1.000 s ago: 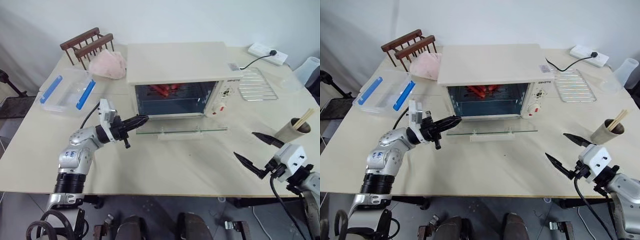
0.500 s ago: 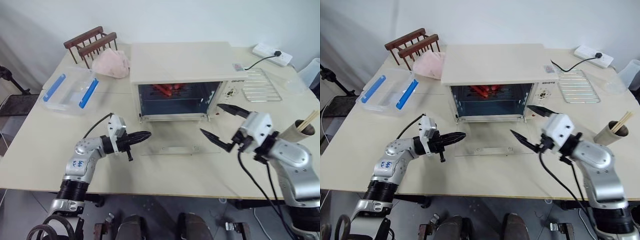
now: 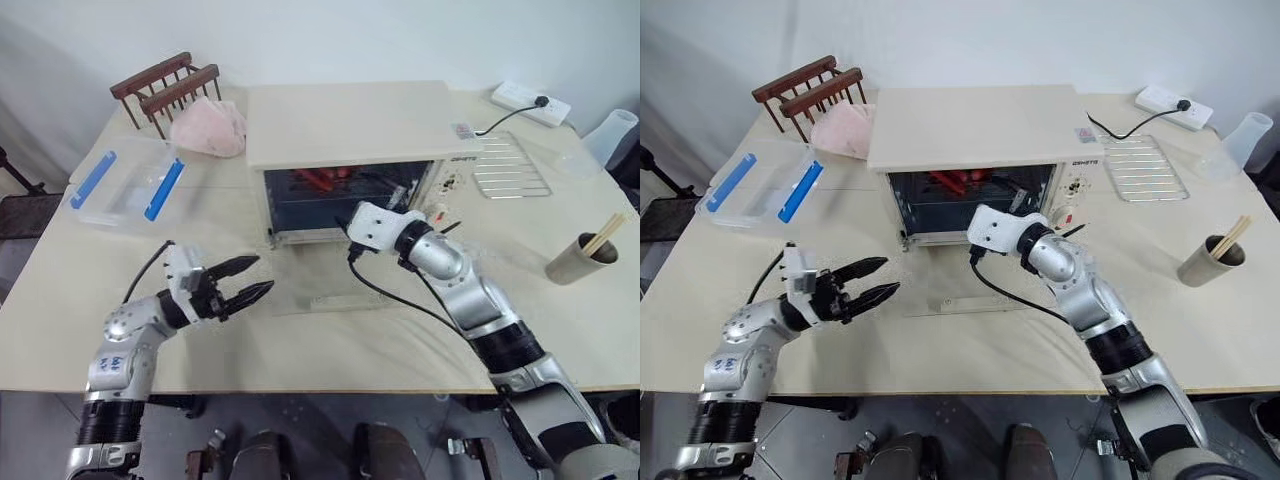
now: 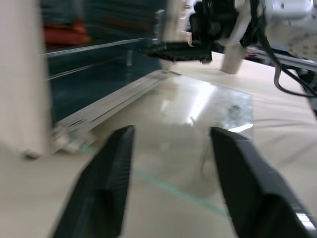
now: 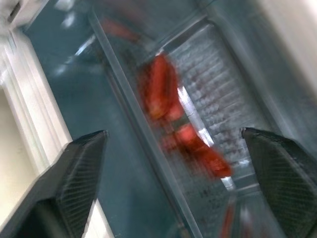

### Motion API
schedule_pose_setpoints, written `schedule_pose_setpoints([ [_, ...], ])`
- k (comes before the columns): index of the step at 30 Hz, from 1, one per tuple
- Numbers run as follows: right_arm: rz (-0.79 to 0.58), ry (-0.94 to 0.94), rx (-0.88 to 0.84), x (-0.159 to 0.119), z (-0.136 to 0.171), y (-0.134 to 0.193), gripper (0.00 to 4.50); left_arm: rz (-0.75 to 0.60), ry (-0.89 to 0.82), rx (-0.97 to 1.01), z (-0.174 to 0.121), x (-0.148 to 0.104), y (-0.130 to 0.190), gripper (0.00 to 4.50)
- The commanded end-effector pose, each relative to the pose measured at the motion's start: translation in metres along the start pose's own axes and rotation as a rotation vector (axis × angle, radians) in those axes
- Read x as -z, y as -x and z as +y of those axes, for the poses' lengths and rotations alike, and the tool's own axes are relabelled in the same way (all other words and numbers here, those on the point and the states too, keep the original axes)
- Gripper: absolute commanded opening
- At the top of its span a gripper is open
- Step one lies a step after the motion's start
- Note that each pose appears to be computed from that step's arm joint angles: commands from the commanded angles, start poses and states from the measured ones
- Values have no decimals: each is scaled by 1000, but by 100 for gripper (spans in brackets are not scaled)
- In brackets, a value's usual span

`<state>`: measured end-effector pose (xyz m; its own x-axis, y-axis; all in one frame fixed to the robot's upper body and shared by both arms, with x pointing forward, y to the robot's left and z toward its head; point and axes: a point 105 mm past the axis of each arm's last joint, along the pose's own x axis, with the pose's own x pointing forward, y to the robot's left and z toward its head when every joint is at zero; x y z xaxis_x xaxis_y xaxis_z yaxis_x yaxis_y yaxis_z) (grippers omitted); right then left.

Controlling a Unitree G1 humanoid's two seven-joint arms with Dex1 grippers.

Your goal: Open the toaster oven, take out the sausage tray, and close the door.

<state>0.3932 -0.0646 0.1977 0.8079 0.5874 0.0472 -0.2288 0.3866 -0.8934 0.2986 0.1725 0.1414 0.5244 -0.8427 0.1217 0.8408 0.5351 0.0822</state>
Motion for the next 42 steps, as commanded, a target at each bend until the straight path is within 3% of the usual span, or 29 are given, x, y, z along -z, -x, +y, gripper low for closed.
schedule_pose_setpoints([
  [1,7,101,55,-5,-11,-13,450,-34,-41,-18,-2,-14,7,418],
  [2,31,117,48,-1,-10,-15,450,-34,-39,-23,-3,-13,8,447],
  [7,59,147,65,1,-13,-26,450,-45,-34,-32,-5,-13,6,447],
  [21,41,221,87,-6,-23,-27,1,-60,-26,-12,-9,-15,-2,450],
  [30,9,254,101,-13,-35,-22,0,-91,-25,-10,-4,-24,-14,450],
  [42,-95,238,-3,-34,-31,3,0,-186,-17,-13,9,-49,-32,450],
])
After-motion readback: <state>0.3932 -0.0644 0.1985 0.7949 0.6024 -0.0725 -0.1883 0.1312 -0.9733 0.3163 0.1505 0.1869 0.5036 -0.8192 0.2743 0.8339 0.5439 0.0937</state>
